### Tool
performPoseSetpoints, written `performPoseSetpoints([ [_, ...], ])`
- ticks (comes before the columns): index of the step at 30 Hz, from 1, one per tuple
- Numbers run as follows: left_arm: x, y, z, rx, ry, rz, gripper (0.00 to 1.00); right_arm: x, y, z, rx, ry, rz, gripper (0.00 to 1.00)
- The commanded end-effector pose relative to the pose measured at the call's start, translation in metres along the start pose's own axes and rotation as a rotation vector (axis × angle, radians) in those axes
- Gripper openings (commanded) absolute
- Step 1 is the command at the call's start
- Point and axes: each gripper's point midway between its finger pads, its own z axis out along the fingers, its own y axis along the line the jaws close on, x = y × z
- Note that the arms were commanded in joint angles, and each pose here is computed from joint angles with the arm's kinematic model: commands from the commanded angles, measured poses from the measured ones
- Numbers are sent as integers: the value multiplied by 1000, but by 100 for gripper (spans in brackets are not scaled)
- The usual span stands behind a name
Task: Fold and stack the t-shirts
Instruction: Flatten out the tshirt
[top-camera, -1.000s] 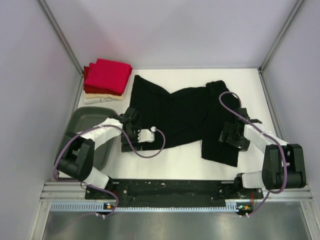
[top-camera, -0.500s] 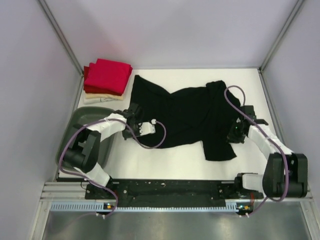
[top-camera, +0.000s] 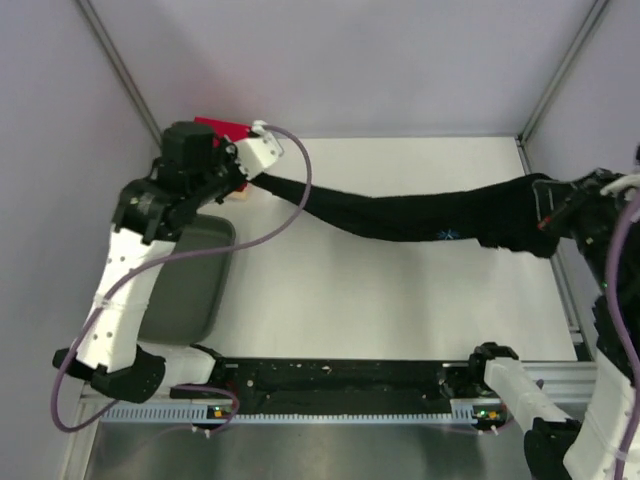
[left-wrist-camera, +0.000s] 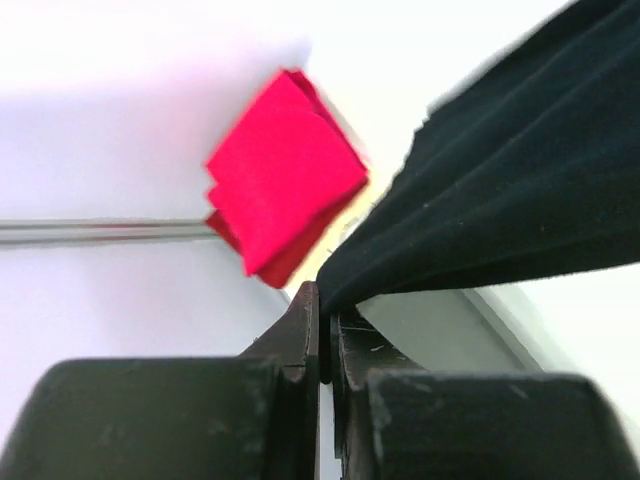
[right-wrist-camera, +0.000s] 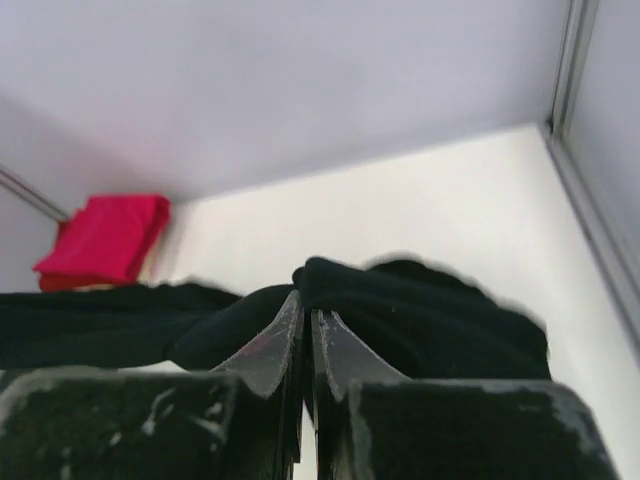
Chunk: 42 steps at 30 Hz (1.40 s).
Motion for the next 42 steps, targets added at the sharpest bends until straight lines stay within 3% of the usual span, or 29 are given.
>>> performPoseSetpoints([
  [1,-23,37,-99,-131,-114,-72,0,-40,13,-65,-23,-120,-65,0],
  [5,-45,62,-160,-240,-249,-90,0,-72,25,-105,-56,-248,-91,0],
  [8,-49,74,-167,-285,-259,-96,0,-84,28,-110,-58,-283,-107,0],
  [15,-60,106,-103,-365,-172,-86,0,-95,23,-28,-28,-227,-145,0],
  [20,-83,151,-42,-524,-145,-76,0,-111,30,67,-74,-210,-191,0],
  [24,-109,197,-20,-724,-190,-106,0,-140,29,127,-72,-220,-181,0],
  [29,-134,238,-33,-916,-272,-137,0,-203,21,137,-58,-387,-83,0],
  [33,-142,250,-42,-982,-303,-130,0,-232,17,117,-72,-490,-68,0],
  [37,-143,242,-29,-933,-294,-92,0,-227,19,104,-91,-482,-113,0],
  [42,-126,210,3,-798,-246,-11,0,-167,5,114,-90,-318,-158,0],
])
